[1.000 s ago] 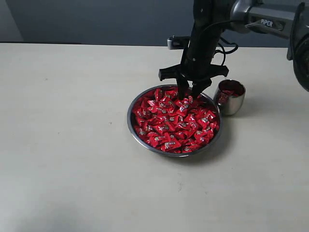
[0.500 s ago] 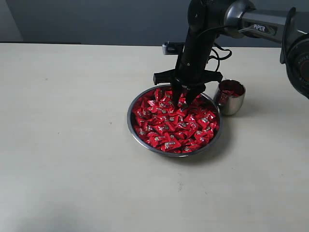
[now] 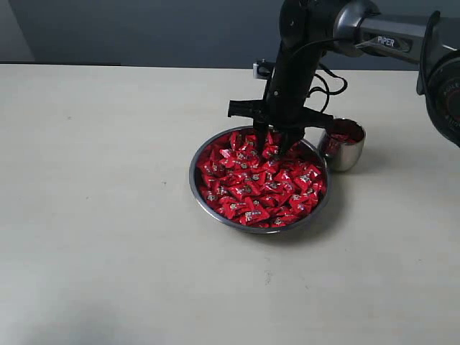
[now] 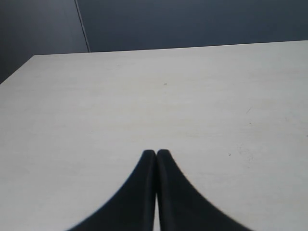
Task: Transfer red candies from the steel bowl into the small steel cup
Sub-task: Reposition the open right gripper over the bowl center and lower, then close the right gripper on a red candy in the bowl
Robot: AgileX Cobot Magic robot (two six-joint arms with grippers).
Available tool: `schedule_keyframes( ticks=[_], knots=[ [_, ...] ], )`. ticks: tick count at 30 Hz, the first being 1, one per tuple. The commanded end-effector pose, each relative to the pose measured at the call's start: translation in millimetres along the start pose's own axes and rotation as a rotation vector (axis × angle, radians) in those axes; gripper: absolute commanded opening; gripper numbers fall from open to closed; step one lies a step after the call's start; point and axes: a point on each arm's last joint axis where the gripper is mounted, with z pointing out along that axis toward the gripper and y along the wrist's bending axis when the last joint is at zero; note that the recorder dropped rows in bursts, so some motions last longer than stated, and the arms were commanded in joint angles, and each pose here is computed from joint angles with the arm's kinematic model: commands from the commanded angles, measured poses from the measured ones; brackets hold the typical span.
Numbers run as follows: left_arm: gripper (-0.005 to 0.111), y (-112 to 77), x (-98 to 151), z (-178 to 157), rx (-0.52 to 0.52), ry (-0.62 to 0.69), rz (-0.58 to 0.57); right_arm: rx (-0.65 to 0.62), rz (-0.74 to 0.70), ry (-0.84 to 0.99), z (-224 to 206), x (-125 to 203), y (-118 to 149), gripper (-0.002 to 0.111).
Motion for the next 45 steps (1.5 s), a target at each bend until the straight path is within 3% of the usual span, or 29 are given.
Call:
schedule_keyframes(
  ticks=[1, 11, 20, 26, 34, 45],
  knots=[
    [0.0, -0.3, -0.3, -0.1, 0.005, -0.011, 0.002, 0.026, 0.154, -0.025, -4.2, -2.0, -2.4, 0.038],
    [0.0, -0.3, -0.3, -0.1, 0.005, -0.011, 0.002, 0.035, 0.372, -0.033, -3.1, -2.1, -2.7, 0.038],
    [0.0, -0.3, -0.3, -0.1, 0.005, -0.011, 0.002, 0.042, 0.374, -0.031, 1.0, 10.7, 19.0, 0.038],
    [0.0, -0.3, -0.3, -0.1, 0.005, -0.011, 0.002, 0.094, 0.368, -0.073, 0.7, 8.4, 14.9, 0.038],
    [0.0, -0.3, -0.3, -0.1, 0.005, -0.011, 0.002, 0.077, 0.472, -0.067, 0.8, 8.7, 15.3, 0.038],
    [0.0, -0.3, -0.3, -0.1, 0.005, -0.011, 0.002, 0.082, 0.481, -0.071, 0.5, 7.9, 14.1, 0.038]
  ],
)
